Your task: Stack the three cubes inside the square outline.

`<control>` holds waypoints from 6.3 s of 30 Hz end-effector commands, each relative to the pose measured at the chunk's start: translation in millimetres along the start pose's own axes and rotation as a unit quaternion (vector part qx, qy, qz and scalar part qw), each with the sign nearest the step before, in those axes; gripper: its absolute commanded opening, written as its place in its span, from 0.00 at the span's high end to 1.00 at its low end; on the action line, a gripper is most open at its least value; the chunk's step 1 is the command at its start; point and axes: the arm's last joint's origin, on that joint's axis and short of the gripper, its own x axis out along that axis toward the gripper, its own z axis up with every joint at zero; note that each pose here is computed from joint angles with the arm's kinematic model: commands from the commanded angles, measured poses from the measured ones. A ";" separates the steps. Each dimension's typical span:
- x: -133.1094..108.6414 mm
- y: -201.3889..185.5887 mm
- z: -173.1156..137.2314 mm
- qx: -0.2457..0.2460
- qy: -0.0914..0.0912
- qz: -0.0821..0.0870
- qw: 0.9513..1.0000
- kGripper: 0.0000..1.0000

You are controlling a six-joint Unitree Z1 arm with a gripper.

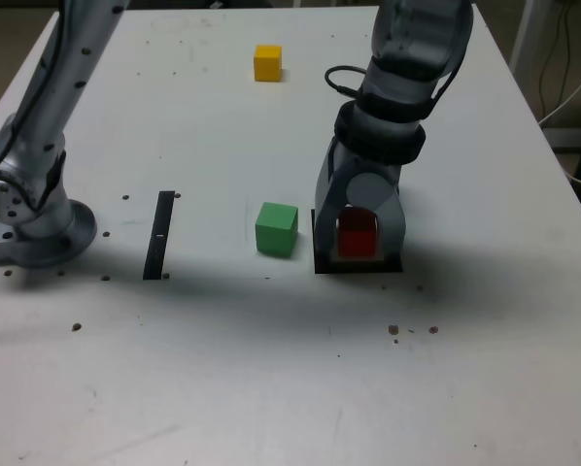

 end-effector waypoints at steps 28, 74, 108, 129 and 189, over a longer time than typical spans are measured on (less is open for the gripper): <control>-52.8 6.7 -57.9 -0.018 -0.033 0.038 0.999 0.02; -52.3 281.2 -125.9 -0.089 -0.031 -0.001 0.996 0.02; -47.1 348.9 -146.5 0.003 -0.011 0.020 1.000 0.02; -21.6 366.1 -137.4 -0.003 0.011 0.010 1.000 0.03; -22.4 364.4 -136.0 -0.037 0.019 0.018 0.999 0.64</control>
